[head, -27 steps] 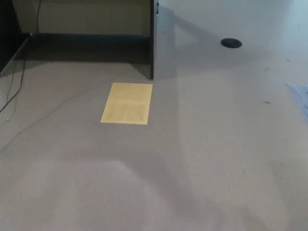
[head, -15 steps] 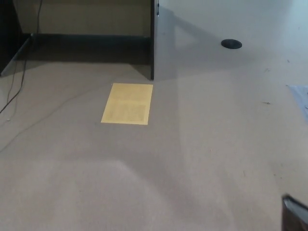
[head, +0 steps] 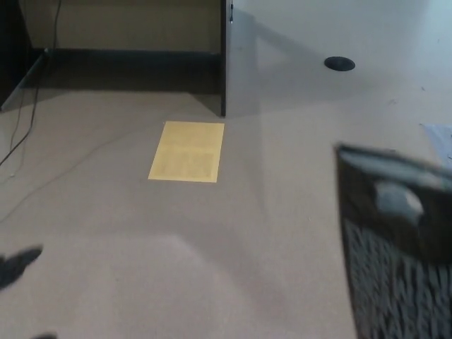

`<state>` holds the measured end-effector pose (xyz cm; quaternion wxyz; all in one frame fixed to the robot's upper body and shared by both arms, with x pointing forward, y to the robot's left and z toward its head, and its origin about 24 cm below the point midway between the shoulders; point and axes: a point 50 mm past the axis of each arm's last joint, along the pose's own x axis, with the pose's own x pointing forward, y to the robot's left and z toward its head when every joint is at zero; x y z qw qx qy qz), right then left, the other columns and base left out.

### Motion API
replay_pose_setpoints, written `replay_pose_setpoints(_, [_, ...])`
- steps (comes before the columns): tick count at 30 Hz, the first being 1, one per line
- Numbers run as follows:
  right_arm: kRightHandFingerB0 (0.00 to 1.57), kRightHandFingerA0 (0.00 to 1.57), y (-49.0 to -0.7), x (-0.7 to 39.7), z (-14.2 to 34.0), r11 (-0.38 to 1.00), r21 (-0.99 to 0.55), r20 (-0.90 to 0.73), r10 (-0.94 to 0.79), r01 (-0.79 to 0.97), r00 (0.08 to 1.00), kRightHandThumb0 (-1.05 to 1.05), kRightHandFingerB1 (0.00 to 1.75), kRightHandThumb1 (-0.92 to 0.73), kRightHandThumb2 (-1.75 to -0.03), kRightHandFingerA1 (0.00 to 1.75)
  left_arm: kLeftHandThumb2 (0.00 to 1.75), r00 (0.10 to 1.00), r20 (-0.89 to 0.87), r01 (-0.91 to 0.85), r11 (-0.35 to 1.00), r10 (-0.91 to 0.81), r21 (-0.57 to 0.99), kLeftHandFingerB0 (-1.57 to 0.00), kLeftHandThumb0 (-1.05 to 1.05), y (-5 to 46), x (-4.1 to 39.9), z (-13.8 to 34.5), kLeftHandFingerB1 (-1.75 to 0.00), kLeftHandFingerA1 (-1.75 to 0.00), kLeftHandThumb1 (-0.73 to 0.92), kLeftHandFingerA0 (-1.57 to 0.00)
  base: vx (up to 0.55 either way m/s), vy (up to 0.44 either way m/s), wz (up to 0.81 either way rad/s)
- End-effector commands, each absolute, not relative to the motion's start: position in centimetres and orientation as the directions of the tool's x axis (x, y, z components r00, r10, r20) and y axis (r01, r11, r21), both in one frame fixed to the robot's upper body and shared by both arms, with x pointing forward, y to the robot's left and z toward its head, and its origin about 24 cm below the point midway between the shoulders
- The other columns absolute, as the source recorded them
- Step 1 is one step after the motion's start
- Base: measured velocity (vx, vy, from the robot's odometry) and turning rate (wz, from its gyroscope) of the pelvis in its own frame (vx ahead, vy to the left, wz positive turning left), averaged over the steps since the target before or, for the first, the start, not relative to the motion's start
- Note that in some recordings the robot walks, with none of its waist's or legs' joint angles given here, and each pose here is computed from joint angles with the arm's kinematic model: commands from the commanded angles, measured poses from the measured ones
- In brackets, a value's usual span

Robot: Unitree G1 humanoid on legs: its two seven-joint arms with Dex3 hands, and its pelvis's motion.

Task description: A person is holding a plastic bag and the robot extends its left hand to grab the bag by hooking its thumb into the holes at the top and brings its hand down by its side. Then it extends its arm again to hand the plastic bag back to the person.

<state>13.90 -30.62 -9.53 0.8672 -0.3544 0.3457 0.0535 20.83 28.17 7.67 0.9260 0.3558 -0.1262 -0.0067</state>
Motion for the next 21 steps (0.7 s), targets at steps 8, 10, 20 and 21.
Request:
replay_pose_setpoints(8, [0.38, 0.7, -32.1, 12.8, -9.2, 0.725, -0.603, -0.64, -0.189, -0.334, 0.745, -0.37, 0.45, -0.57, -0.75, 0.6, 0.68, 0.722, 0.57, -0.155, 0.71, -0.393, 0.687, -0.21, -0.53, 20.5, 24.1, 21.2, -0.37, -0.41, 0.41, -0.27, 0.0, 0.0, 0.0])
replay_pose_setpoints(10, [0.39, 0.69, -32.0, 12.5, -9.3, 0.726, -0.599, -0.641, -0.18, -0.339, 0.746, -0.37, 0.45, -0.56, -0.75, 0.6, 0.68, 0.685, 0.593, -0.162, 0.706, -0.423, 0.69, -0.19, -0.54, 19.4, 24.2, 22.5, -0.37, -0.42, 0.41, -0.25, 0.0, 0.0, 0.0])
replay_pose_setpoints(20, [0.48, 0.75, -31.9, 12.9, -9.2, 0.731, -0.593, -0.639, -0.173, -0.338, 0.749, -0.28, 0.39, -0.68, -0.6, 0.52, 0.7, 0.502, 0.707, -0.32, 0.653, -0.498, 0.686, -0.09, -0.61, 14.1, 24.5, 27.9, -0.35, -0.36, 0.42, -0.05, 0.0, 0.0, 0.0])
replay_pose_setpoints(21, [0.44, 0.69, -31.9, 12.9, -9.2, 0.724, -0.594, -0.649, -0.171, -0.352, 0.741, -0.38, 0.48, -0.59, -0.78, 0.6, 0.74, 0.465, 0.72, -0.345, 0.643, -0.516, 0.684, -0.09, -0.63, 13.0, 24.3, 28.9, -0.29, -0.32, 0.42, -0.05, 0.0, 0.0, 0.0])
